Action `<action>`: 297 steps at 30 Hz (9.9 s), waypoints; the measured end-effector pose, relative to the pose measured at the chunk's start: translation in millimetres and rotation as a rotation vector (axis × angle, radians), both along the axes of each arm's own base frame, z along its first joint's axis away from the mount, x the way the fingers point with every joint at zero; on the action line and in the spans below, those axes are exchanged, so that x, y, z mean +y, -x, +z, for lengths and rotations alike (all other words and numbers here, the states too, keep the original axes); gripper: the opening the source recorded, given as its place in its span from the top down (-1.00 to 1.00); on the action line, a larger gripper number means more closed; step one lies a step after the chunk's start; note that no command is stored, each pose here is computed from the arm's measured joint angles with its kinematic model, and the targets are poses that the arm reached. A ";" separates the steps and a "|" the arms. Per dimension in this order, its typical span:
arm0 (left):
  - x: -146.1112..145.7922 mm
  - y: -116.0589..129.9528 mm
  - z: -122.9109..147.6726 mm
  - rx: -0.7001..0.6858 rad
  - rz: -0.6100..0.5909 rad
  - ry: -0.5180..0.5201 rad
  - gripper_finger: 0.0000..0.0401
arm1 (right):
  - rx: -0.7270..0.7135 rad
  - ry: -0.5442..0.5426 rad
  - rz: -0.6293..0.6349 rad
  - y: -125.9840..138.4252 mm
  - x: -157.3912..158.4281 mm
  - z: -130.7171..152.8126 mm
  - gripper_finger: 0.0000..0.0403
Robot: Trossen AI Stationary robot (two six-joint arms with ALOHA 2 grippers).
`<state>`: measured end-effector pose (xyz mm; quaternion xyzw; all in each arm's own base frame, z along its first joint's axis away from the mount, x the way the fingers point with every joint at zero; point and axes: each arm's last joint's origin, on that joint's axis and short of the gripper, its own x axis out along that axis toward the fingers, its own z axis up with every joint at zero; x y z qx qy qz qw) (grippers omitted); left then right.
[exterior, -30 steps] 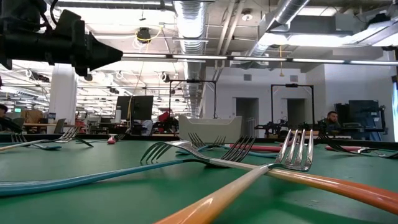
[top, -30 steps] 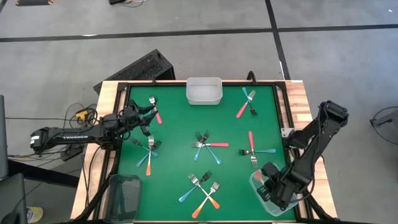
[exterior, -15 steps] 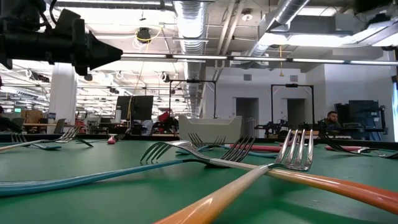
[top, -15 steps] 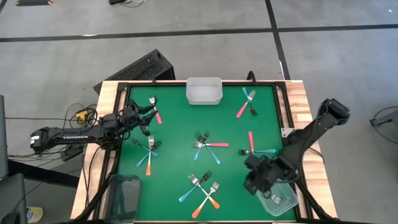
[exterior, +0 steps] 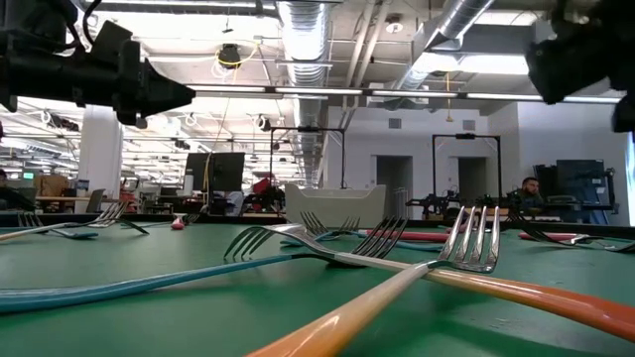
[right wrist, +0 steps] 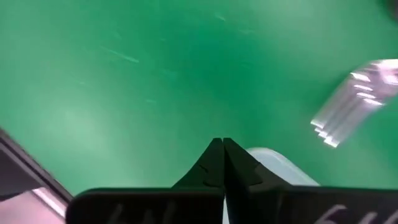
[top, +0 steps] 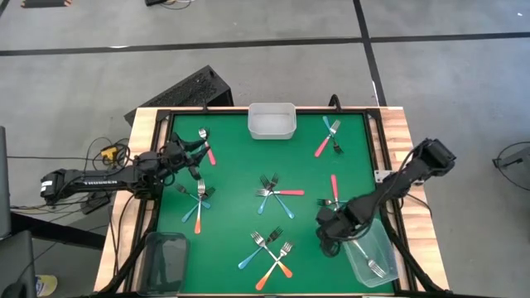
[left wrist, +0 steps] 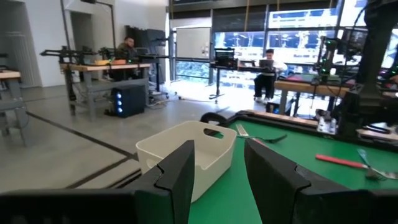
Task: Sort silverware by color (type)
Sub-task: Adjust the transparent bin, then put the blue fork into the white bin, then put the right red fork into the black bin
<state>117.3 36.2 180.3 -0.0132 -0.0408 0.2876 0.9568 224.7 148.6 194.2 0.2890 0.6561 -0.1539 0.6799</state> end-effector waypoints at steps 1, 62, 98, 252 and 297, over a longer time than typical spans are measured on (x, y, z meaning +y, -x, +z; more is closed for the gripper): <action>0.1 0.0 0.0 0.000 0.002 0.001 0.35 | 0.002 0.017 -0.003 2.7 -2.2 2.8 0.94; 0.1 6.5 -40.3 0.324 0.080 0.232 0.35 | -0.354 0.435 -0.153 -80.7 -196.4 -7.0 0.27; -32.8 -8.0 -16.1 0.153 -0.487 0.058 0.36 | -0.136 0.407 -0.131 -62.7 -34.9 2.7 0.27; -45.9 -19.9 -57.0 0.267 -0.075 0.427 0.35 | -0.594 0.827 0.221 -123.4 -324.4 74.9 0.19; -33.9 -64.4 3.2 0.245 -0.178 -0.120 0.35 | -0.510 0.573 0.062 -65.7 -155.9 38.9 0.30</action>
